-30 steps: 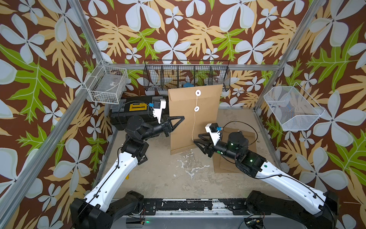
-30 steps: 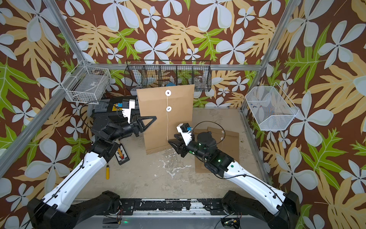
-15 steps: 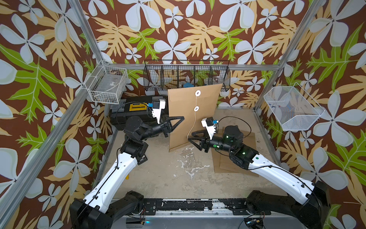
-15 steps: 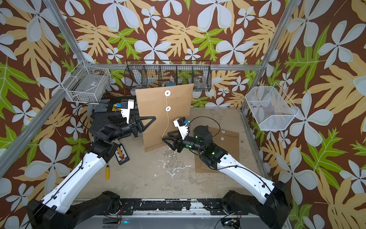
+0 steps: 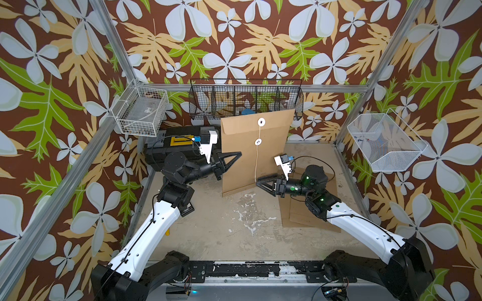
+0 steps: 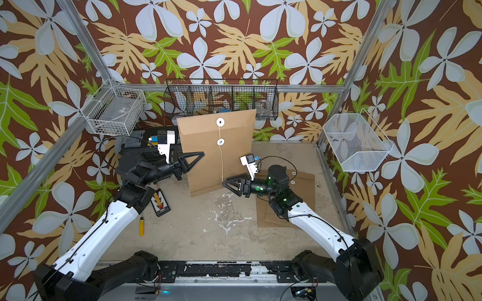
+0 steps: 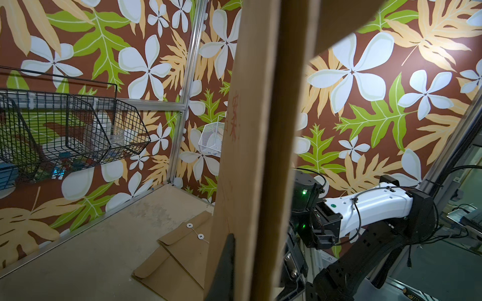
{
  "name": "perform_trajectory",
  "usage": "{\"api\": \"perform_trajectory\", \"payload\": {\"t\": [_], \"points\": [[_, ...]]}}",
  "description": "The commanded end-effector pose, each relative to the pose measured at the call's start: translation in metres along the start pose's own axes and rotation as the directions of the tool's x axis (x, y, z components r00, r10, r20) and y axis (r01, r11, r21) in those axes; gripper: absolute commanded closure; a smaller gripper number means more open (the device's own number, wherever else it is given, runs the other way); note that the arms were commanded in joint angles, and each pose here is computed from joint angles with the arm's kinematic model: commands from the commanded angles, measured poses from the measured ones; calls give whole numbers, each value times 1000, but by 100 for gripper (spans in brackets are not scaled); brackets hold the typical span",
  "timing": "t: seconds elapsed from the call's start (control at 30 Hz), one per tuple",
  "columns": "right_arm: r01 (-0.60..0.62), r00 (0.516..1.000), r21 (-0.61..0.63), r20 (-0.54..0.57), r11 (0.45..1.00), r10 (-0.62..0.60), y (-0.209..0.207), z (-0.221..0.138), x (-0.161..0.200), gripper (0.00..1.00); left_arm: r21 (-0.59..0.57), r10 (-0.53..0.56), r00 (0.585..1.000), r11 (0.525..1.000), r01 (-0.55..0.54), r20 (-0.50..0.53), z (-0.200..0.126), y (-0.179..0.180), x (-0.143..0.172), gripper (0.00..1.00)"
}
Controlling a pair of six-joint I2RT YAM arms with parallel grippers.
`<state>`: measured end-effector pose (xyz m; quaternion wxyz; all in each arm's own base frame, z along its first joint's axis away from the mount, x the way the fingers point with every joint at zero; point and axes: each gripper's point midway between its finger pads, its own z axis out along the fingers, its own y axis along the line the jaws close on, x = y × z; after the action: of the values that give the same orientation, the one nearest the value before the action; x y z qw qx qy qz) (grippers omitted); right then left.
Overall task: Close the mouth of the file bag
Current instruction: Close the file bag.
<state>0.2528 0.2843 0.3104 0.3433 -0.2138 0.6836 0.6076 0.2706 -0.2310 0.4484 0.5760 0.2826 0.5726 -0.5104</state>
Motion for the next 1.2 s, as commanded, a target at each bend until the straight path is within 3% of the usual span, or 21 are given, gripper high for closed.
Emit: {"api": "perform_trajectory", "payload": {"t": [0.0, 0.43, 0.57, 0.8, 1.0, 1.17], "points": [[8, 1000, -41, -7, 999, -8, 6, -11, -3, 41, 8, 39, 999, 999, -40, 24, 1, 1, -3, 100], [-42, 999, -110, 7, 993, 43, 10, -2, -22, 39, 46, 44, 999, 998, -45, 22, 3, -1, 0, 100], [-67, 998, -145, -11, 987, 66, 13, 1, -22, 36, 7, 83, 996, 997, -83, 22, 4, 5, -4, 100], [-36, 999, 26, -37, 999, 37, -18, -13, 2, 33, -43, 115, 993, 993, -113, 40, 6, 15, -21, 100], [-7, 1000, 86, -27, 996, 9, -25, -34, 6, 33, -112, 171, 985, 979, -169, 6, 4, 30, -20, 100], [5, 1000, 98, -5, 995, -4, -22, -33, -4, 36, -60, 138, 990, 989, -136, 31, 6, 23, -22, 100]]}}
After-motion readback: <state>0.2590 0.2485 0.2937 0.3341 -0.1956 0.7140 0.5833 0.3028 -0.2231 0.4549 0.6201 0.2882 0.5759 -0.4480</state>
